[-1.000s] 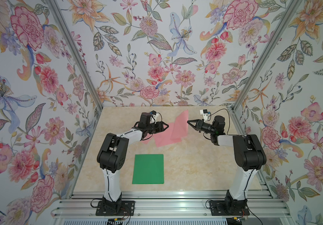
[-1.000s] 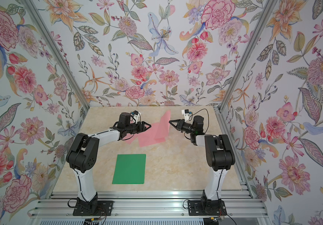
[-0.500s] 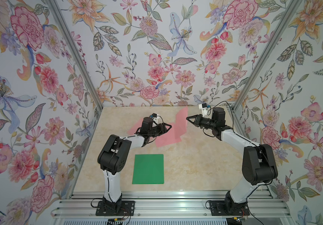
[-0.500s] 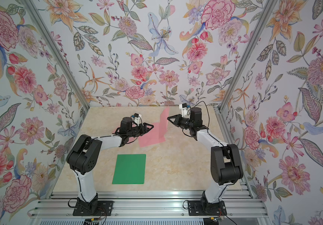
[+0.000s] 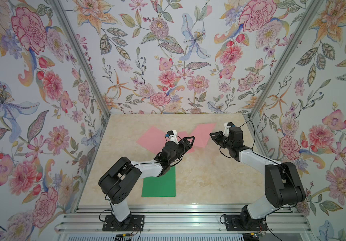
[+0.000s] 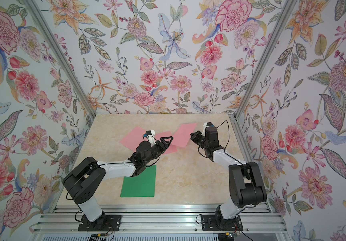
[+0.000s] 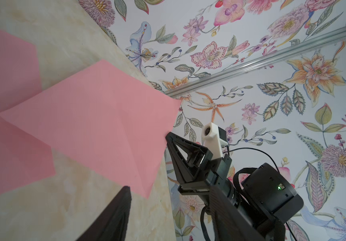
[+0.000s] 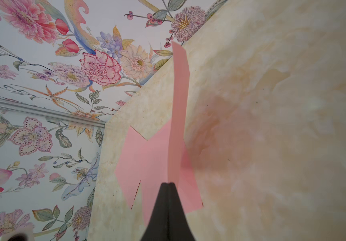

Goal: Sort the scattered colored papers by color
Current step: Place the colored paper at the center of the board.

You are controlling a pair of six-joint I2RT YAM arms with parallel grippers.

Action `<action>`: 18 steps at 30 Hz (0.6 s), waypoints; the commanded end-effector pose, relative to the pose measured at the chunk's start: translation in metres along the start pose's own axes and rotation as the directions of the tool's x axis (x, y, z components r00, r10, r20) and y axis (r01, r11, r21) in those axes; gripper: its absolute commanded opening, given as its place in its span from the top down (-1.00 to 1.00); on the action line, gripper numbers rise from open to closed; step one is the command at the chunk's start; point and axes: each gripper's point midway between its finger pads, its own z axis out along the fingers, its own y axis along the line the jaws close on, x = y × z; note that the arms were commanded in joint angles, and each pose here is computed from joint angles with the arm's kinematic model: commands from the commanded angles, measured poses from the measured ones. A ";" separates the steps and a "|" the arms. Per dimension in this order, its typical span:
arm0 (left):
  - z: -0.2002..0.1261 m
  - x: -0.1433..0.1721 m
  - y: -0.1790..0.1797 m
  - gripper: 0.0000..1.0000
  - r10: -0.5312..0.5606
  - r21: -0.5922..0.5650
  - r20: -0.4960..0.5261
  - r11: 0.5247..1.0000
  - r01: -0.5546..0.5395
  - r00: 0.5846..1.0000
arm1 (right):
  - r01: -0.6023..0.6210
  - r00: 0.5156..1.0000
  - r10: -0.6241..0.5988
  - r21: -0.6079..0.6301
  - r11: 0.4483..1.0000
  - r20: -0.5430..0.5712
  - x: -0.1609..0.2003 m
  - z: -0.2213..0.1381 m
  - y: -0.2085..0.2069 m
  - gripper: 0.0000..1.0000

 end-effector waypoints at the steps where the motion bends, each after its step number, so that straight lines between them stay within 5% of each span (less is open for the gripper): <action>1: 0.000 0.003 0.004 -0.24 -0.132 0.043 0.115 0.991 0.127 0.985 | -0.002 0.994 0.004 -0.020 1.000 0.108 -0.020 -0.011 0.013 1.00; 8: 0.012 0.024 0.023 -0.24 -0.245 0.087 0.114 0.968 0.236 0.963 | -0.031 0.991 0.033 -0.017 0.999 0.130 -0.022 -0.020 0.013 1.00; 13: 0.033 0.039 0.037 -0.24 -0.443 0.248 0.085 0.877 0.412 0.893 | -0.024 0.990 0.029 -0.032 0.999 0.137 -0.023 -0.024 0.020 1.00; 18: 0.040 0.047 0.038 -0.24 -0.421 0.246 0.083 0.887 0.391 0.903 | -0.021 0.992 0.025 -0.029 0.999 0.126 -0.021 -0.024 0.019 1.00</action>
